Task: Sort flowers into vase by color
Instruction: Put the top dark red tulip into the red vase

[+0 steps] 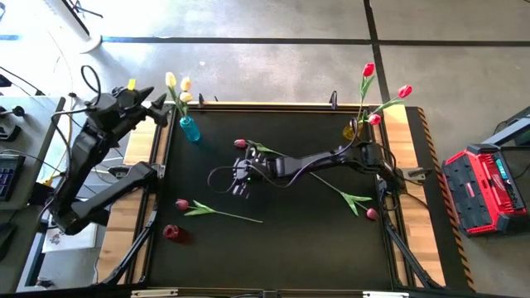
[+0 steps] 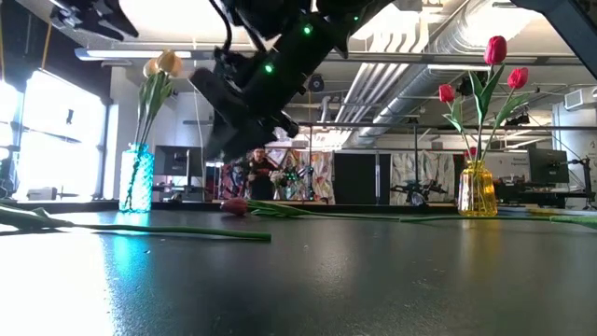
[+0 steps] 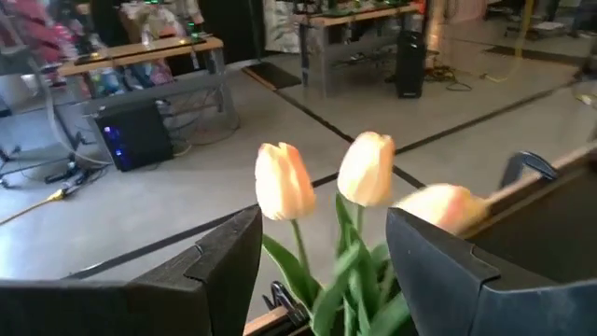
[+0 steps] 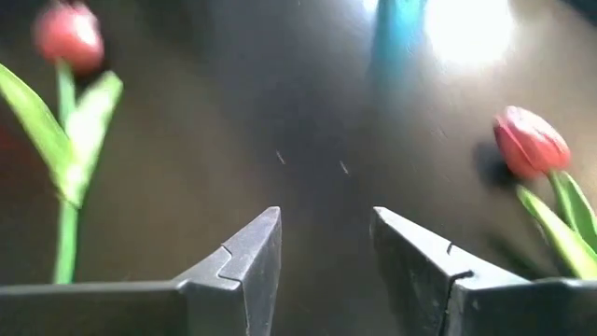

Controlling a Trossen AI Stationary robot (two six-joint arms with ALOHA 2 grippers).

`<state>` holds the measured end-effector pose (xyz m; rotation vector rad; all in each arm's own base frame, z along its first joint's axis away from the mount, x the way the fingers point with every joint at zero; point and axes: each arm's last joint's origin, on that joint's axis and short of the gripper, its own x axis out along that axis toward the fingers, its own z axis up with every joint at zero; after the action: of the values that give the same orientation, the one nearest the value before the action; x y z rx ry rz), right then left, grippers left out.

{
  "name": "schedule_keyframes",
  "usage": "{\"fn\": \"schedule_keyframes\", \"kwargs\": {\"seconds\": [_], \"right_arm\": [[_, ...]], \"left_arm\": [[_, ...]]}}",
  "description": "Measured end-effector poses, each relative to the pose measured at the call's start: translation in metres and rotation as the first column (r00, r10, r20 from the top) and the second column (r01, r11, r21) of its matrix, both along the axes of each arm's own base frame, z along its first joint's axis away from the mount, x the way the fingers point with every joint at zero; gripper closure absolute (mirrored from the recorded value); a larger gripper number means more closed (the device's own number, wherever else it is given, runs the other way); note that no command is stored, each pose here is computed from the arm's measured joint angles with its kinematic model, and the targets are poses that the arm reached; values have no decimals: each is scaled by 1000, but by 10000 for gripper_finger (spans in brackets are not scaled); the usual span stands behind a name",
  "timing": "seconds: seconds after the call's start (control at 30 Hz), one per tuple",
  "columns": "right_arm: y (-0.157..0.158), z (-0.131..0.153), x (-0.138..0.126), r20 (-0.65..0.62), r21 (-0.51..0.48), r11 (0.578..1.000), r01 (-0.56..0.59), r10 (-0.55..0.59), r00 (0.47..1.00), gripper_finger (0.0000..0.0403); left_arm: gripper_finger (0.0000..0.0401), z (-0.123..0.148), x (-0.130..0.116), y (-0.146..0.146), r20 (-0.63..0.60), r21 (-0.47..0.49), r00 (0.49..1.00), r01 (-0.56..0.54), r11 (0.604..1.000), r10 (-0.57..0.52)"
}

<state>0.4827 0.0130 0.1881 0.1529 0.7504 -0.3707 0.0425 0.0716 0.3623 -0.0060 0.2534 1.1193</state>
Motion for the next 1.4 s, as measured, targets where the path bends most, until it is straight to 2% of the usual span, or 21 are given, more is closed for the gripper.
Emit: {"fn": "schedule_keyframes", "kwargs": {"seconds": [0.17,0.3,0.4,0.57,0.7,0.87,1.0,1.1,1.23,1.4], "right_arm": [[-17,-8,-10,-141,-25,1000,18,-21,990,247],[-39,-12,-17,-233,-80,996,42,-60,971,247],[-56,-14,-21,-267,-96,992,83,-106,958,247],[-82,-17,-29,-318,-94,990,100,-125,940,247],[-101,-30,-38,-355,-16,996,84,-84,931,247],[-123,-49,-49,-340,54,993,102,-78,937,247],[-131,-56,-53,-303,66,991,114,-89,949,247],[-133,-57,-53,-284,71,991,115,-90,954,251],[-133,-58,-52,-280,67,991,116,-93,955,282],[-133,-58,-52,-282,59,991,123,-101,954,344]], "left_arm": [[185,2,-3,-12,50,-8,988,145,989,-145],[185,-8,2,-16,106,-66,940,332,941,-324],[185,-19,3,-19,123,-104,914,399,911,-386],[185,-40,1,-27,102,-177,896,444,878,-432],[185,-52,-3,-36,119,-206,864,503,840,-488],[185,-61,-8,-47,138,-185,825,565,804,-548],[185,-60,-13,-54,148,-135,809,586,799,-569],[185,-61,-14,-55,148,-133,804,593,794,-576],[185,-61,-14,-55,148,-132,797,602,787,-585],[185,-61,-13,-56,148,-132,791,610,781,-593]]}}
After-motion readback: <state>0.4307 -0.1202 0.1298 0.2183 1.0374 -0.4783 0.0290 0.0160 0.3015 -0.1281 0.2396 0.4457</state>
